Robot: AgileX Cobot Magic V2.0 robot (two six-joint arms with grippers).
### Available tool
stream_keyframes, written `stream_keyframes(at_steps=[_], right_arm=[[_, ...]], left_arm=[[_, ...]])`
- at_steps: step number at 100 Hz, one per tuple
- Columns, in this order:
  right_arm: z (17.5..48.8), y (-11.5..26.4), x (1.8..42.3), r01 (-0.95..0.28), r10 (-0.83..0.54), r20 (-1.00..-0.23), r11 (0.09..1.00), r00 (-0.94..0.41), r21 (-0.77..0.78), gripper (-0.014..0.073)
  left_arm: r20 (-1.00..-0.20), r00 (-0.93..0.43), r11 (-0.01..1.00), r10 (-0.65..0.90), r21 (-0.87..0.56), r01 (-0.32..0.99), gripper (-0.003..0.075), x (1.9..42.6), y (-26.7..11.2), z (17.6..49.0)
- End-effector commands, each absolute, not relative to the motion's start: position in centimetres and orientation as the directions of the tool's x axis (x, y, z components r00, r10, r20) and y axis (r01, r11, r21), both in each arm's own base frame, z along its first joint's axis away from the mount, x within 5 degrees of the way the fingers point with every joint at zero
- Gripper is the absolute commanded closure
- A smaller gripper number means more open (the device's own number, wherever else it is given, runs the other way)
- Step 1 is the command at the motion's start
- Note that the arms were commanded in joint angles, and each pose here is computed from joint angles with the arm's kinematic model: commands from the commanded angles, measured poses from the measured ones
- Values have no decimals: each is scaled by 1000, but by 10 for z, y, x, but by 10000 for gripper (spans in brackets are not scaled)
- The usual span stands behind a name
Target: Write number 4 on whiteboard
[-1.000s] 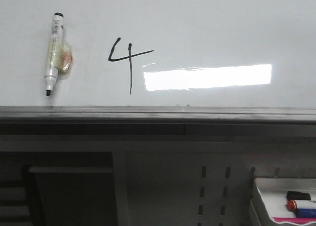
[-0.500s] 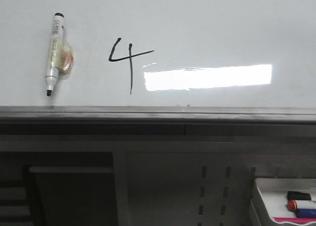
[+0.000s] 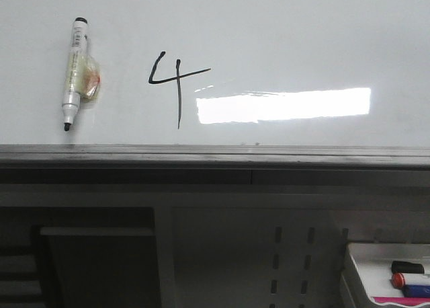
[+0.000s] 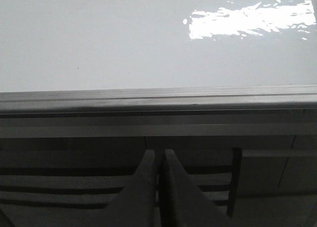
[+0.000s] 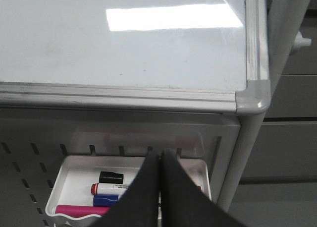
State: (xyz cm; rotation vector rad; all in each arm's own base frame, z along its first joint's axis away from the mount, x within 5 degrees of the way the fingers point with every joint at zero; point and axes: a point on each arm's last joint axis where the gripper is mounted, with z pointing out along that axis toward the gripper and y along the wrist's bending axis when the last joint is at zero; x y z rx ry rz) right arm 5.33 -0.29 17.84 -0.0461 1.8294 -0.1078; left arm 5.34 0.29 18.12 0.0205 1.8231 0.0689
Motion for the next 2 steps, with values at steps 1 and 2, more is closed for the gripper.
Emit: stream_keyframes(at_steps=[1,2], right_arm=[[174,-3,53,34,-87,-965,995,-245,-98,659],[174,-3,53,34,-87,-965,995,-245,-98,659]], left_arm=[[-977,-206,998,53,59,-23,741,54,3,176],[-977,-206,998,53,59,-23,741,54,3,176]])
